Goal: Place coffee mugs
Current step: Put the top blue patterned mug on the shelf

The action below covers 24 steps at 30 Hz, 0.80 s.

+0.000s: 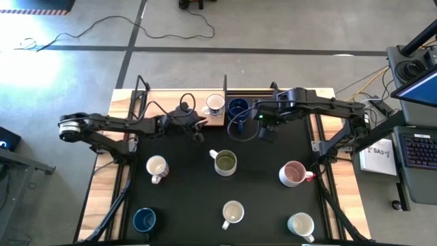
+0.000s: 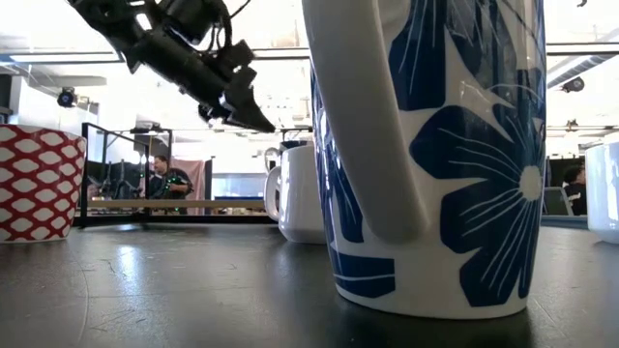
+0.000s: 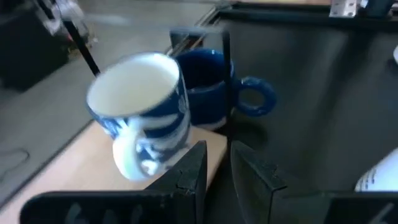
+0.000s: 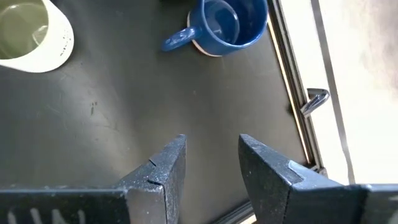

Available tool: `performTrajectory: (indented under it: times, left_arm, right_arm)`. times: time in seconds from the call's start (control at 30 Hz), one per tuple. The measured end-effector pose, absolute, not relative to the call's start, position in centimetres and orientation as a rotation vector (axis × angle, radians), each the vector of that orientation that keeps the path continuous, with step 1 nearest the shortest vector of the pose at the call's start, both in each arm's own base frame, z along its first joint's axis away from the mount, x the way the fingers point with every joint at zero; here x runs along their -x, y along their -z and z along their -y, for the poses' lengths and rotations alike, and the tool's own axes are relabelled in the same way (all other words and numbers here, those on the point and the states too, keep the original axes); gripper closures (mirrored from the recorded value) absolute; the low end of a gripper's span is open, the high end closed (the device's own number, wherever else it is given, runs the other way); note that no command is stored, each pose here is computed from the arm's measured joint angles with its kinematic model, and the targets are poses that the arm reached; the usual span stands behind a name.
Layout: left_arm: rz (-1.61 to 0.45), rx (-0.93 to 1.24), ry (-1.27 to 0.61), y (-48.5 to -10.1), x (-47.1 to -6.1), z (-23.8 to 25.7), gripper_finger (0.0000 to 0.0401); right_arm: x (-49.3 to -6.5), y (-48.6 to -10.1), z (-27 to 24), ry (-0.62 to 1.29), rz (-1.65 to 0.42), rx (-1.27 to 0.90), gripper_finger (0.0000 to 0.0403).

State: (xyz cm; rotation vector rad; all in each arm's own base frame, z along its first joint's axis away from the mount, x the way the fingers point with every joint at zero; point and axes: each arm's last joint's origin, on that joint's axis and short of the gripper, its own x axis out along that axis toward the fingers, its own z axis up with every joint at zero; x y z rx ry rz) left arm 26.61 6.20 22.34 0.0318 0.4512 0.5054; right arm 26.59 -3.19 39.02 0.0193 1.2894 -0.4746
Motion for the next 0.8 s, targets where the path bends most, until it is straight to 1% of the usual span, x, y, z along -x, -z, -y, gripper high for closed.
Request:
performTrajectory:
  times: [0.17, 0.27, 0.4, 0.53, 0.67, 0.8]
  left_arm:
    - [-0.469, -0.164, -0.470, -22.6, -26.5, -6.2, 0.0345]
    - [-0.476, -0.257, -0.427, -22.8, -26.6, -6.2, 0.0345]
    - [-0.467, -0.318, -0.390, -23.5, -27.1, -6.7, 0.0345]
    - [-0.452, -0.344, -0.380, -24.7, -27.8, -7.5, 0.0345]
    - [-0.508, -0.329, -0.350, -25.2, -28.1, -8.3, 0.0345]
    - [-0.555, -0.331, -0.361, -25.1, -28.5, -9.3, 0.0345]
  right_arm:
    - [-24.1, -40.2, 3.0, 0.483, -1.174, -0.037, 0.0266]
    - [-22.5, -39.9, 2.9, 0.492, -1.076, -0.071, 0.0266]
    - [-20.4, -38.4, 2.7, 0.503, -0.994, -0.109, 0.0266]
    - [-19.2, -36.6, 2.5, 0.507, -0.959, -0.139, 0.0266]
    - [-18.3, -35.0, 2.5, 0.510, -0.947, -0.152, 0.0266]
    - [-17.6, -33.6, 2.4, 0.507, -0.937, -0.155, 0.0266]
